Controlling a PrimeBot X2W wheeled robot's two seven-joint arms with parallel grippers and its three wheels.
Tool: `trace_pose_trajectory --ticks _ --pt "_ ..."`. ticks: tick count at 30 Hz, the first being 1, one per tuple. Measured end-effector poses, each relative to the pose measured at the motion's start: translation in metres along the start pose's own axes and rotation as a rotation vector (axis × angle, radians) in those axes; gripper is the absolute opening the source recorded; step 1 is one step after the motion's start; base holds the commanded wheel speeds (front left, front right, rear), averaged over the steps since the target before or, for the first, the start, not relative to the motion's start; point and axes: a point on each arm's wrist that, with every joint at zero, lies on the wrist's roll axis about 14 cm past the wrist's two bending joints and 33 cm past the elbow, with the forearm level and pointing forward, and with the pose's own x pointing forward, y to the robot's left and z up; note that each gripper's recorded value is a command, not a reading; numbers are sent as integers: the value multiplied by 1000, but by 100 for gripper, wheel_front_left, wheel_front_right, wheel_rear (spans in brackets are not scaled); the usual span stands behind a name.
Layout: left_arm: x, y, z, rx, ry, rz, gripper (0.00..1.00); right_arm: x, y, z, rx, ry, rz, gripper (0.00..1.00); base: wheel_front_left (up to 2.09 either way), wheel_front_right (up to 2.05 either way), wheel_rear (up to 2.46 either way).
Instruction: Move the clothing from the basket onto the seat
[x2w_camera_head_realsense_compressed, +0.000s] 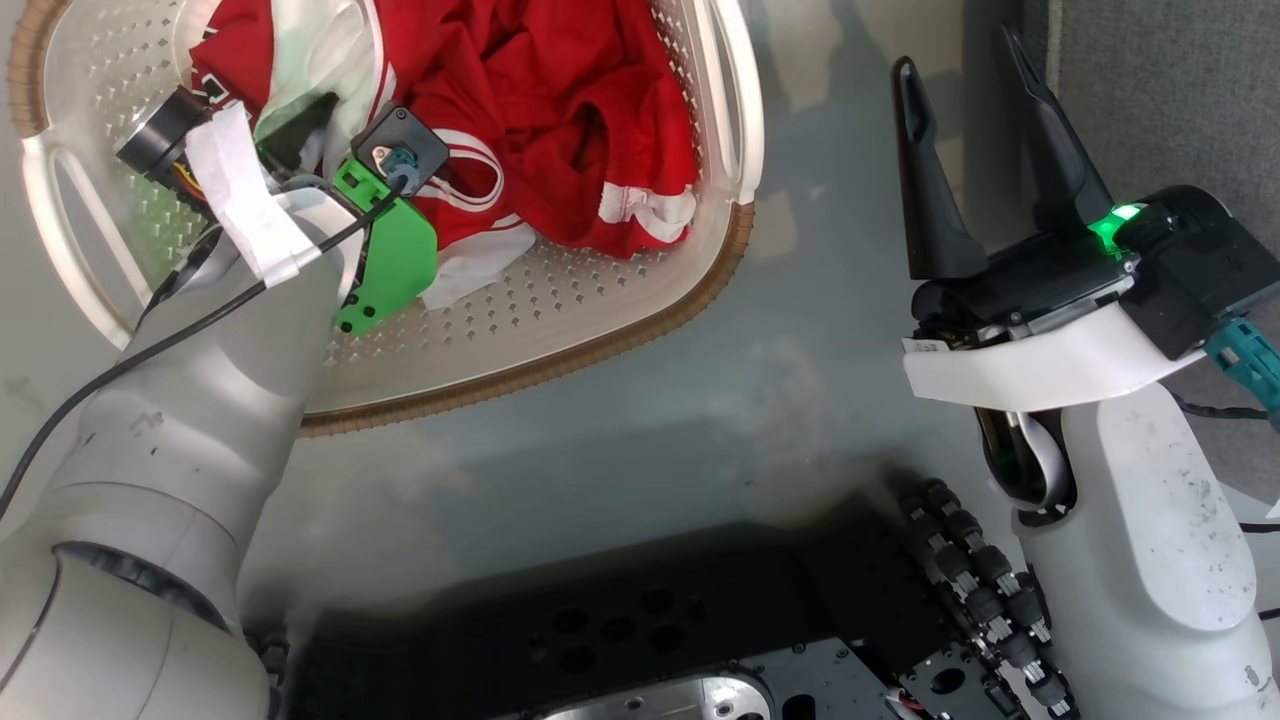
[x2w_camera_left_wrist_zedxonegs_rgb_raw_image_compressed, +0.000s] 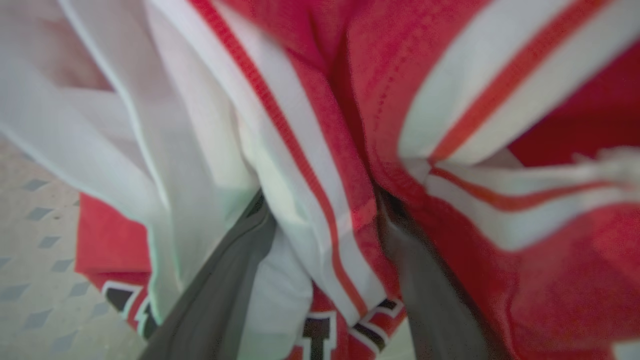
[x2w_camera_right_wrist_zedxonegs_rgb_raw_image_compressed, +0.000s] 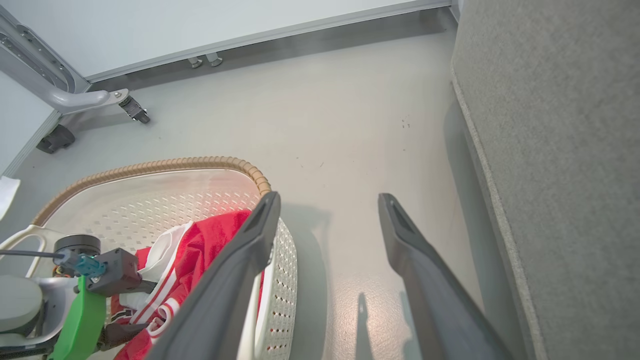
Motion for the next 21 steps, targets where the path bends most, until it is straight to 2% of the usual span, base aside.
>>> trace_pose_trajectory --ticks 7,13,21 --pt "-14 2 5 -63 -36 36 0 -2 16 2 23 12 38 100 0 0 0" --pt "-41 0 17 -147 -99 70 0 -10 29 30 29 -28 62 100 0 0 0" --pt "-94 -13 54 -211 -244 111 0 -42 42 65 0 -56 67 100 0 0 0"
